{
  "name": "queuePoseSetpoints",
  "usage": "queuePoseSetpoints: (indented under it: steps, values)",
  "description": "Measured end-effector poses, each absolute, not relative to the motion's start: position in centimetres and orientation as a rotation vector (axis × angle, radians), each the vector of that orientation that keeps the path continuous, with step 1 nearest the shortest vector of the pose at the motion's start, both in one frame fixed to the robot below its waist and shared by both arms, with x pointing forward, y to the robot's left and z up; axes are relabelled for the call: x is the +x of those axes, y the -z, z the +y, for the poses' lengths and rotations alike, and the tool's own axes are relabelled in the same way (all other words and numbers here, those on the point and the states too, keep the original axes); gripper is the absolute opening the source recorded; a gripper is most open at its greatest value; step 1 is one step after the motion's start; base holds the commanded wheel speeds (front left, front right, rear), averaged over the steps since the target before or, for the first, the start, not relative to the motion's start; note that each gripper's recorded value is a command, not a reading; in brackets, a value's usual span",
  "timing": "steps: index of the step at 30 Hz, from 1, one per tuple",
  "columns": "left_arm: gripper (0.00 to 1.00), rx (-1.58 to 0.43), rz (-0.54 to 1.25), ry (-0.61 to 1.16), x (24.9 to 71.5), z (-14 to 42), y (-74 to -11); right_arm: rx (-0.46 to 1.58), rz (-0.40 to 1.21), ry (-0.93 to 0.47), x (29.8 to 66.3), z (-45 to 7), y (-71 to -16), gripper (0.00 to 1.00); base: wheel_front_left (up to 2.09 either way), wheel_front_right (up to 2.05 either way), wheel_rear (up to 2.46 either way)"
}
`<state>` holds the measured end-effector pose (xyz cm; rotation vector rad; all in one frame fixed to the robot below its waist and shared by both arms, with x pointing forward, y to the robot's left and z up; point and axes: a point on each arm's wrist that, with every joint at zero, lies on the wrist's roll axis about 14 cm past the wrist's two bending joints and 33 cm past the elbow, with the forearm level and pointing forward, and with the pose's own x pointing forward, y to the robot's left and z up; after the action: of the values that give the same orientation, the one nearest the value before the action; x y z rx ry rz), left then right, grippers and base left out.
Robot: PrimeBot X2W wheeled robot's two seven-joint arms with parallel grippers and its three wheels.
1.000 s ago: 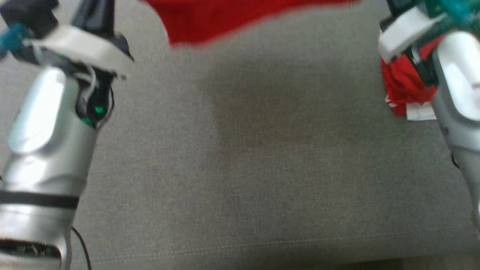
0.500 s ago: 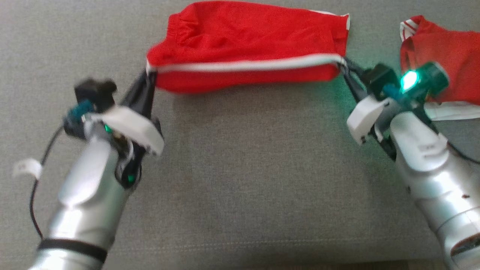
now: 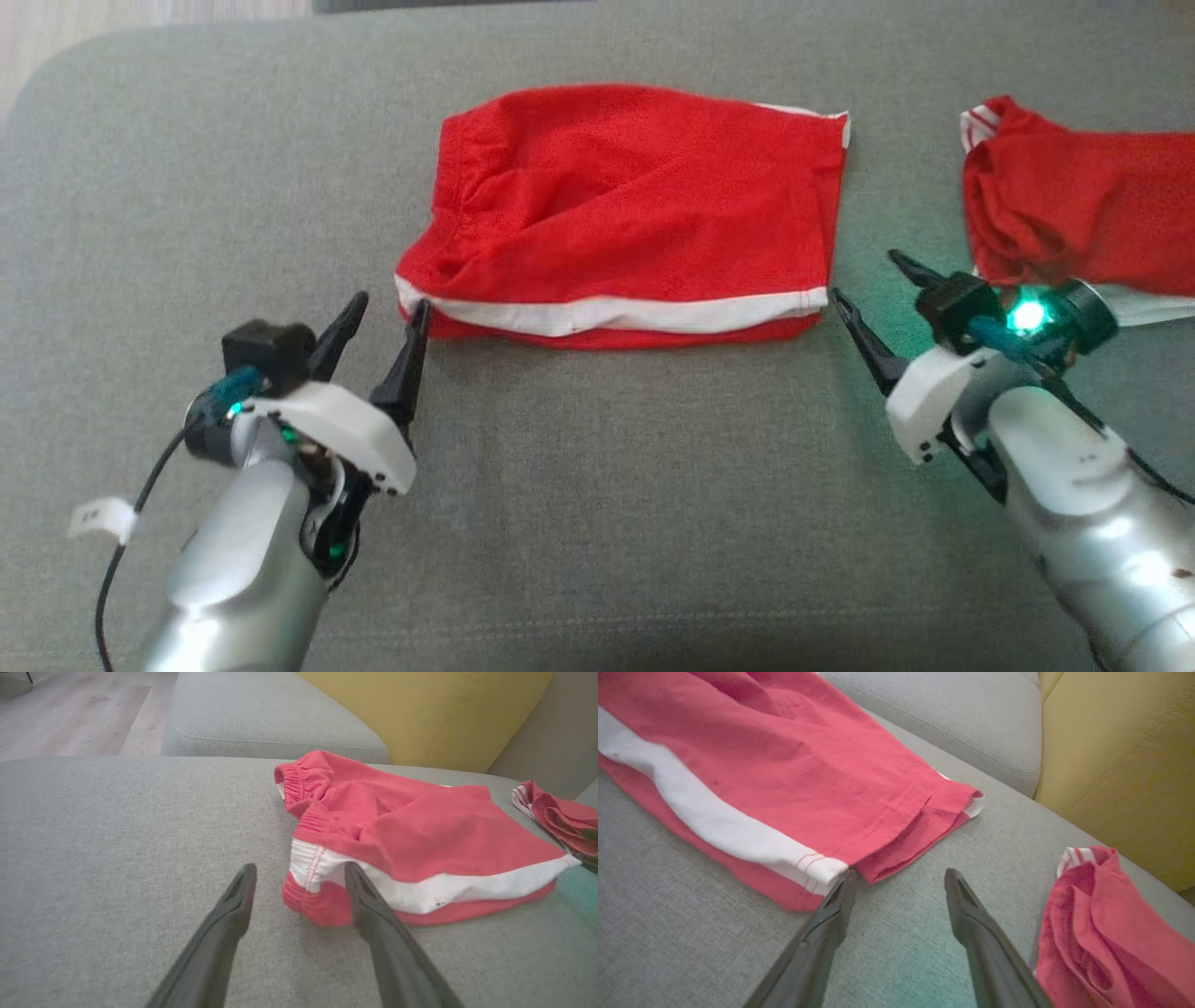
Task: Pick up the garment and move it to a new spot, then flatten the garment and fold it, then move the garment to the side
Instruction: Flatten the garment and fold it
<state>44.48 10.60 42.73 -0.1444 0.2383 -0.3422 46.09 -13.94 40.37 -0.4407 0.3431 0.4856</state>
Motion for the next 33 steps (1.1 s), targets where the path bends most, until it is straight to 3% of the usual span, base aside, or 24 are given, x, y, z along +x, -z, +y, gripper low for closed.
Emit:
queuePoseSetpoints:
  steps: [8,15,33]
  values:
    - [1.00,-0.223,0.144,0.269,43.5,11.5,-45.5,-0.264,0.217,-0.370,45.6,-15.8,-44.7,1.00,0.00,0.00,0.00]
    - [1.00,-0.362,0.113,0.152,41.3,13.0,-45.5,0.041,0.142,-0.235,42.2,-15.6,-45.0,1.00,0.00,0.00,0.00]
    - [1.00,-0.063,0.277,0.318,44.3,11.3,-40.8,0.072,0.131,-0.183,41.9,-15.4,-45.4,1.00,0.00,0.00,0.00]
